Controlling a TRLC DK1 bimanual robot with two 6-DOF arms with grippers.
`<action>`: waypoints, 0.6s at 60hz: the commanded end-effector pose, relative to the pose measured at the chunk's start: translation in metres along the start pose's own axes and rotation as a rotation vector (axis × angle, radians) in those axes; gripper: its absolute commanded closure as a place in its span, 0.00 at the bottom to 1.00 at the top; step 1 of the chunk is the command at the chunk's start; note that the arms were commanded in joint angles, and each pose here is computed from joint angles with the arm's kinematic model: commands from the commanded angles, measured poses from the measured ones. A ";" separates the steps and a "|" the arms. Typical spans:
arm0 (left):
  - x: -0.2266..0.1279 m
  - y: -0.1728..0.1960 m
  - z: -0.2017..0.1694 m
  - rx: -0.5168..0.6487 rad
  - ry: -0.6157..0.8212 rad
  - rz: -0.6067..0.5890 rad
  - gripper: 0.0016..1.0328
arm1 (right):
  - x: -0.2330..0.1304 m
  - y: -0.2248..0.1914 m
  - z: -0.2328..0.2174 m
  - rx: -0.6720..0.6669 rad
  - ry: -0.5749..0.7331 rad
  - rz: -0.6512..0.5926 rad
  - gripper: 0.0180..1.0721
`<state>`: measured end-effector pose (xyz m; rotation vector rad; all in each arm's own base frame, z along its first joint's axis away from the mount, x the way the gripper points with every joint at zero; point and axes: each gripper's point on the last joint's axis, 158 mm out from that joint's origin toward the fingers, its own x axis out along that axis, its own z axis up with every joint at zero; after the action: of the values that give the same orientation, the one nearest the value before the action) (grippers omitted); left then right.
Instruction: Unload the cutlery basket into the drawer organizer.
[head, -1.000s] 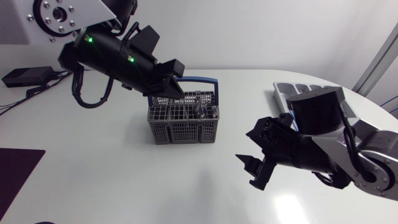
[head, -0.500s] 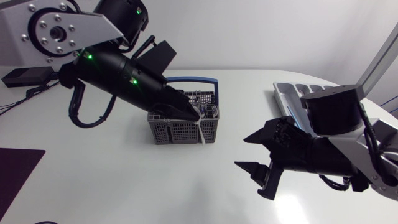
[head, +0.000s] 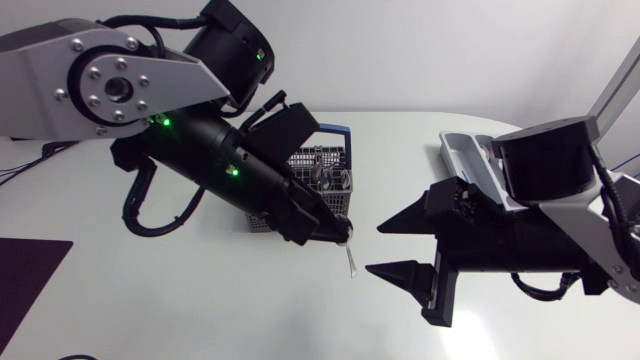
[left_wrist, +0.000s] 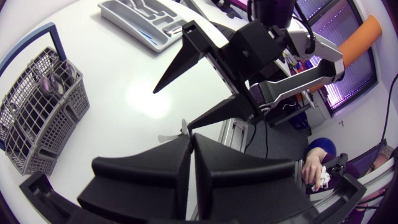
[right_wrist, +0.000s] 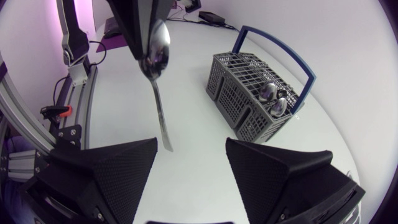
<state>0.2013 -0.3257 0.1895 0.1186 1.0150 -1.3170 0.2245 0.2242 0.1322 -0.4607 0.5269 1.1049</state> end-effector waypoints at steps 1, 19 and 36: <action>0.007 -0.004 -0.009 0.019 0.025 -0.026 0.97 | -0.001 0.002 0.009 0.038 -0.010 0.026 0.24; 0.016 -0.002 -0.009 0.024 0.035 -0.034 0.97 | 0.005 0.014 0.019 0.054 -0.012 0.079 0.32; 0.016 -0.004 -0.006 0.026 0.029 -0.040 0.97 | 0.014 0.025 0.026 0.055 -0.009 0.119 0.44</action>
<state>0.1992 -0.3323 0.1843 0.1277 1.0185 -1.3349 0.2096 0.2515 0.1372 -0.4080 0.5738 1.1943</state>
